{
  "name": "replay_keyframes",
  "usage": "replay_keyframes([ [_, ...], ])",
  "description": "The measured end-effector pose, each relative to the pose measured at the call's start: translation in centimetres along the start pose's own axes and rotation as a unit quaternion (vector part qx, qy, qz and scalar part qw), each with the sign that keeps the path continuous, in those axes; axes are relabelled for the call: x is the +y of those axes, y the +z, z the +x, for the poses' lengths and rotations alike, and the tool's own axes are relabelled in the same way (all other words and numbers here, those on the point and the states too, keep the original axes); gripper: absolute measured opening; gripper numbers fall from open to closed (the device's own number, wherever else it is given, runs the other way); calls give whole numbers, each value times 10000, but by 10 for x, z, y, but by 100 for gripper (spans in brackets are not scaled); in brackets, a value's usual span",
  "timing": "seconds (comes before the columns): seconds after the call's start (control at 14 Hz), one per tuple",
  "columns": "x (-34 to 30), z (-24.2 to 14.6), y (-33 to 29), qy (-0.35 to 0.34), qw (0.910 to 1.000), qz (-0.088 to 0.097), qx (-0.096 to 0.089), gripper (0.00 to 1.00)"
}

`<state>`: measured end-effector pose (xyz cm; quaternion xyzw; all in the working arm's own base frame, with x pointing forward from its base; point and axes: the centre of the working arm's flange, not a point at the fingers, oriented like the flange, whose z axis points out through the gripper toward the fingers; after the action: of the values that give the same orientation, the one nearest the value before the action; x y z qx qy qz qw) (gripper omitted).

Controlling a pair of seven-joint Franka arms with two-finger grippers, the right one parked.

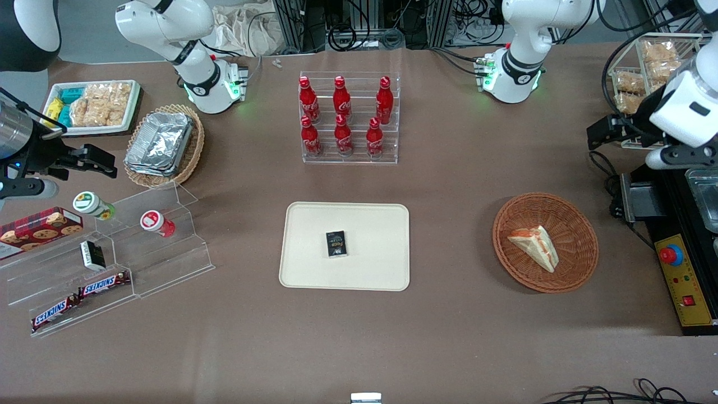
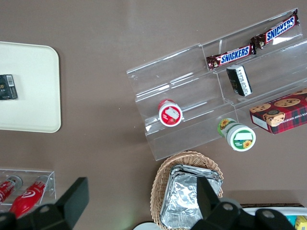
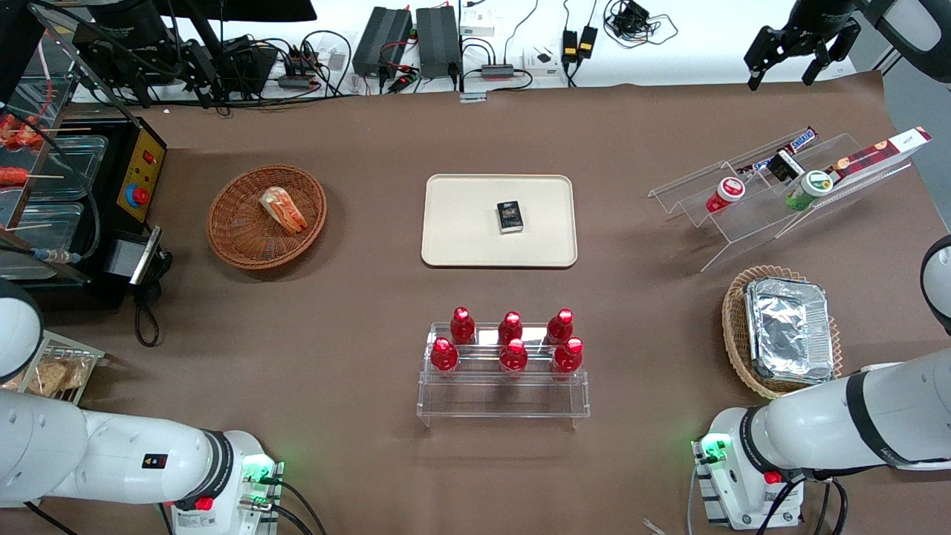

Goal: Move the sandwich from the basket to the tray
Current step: 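Move the left gripper down over the wrapped sandwich in the basket, then close the left gripper on the sandwich and lift it from the basket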

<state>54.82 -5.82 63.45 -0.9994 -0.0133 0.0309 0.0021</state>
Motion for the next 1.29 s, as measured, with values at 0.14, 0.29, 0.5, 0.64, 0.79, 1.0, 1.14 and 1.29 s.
replay_keyframes([
  [0.14,1,6,2,1,10000,8,-39,100],
  [0.29,1,5,2,-8,10000,12,-66,100],
  [0.5,-1,9,23,-884,9956,69,-295,100],
  [0.64,-1,24,67,-1641,9858,106,-334,100],
  [0.79,-1,38,123,-2372,9713,63,-143,100],
  [1.0,-2,41,203,-3129,9497,-53,137,100],
  [1.14,-4,39,244,-3486,9365,-164,349,100],
  [1.29,-4,41,281,-3794,9236,-246,487,100],
])
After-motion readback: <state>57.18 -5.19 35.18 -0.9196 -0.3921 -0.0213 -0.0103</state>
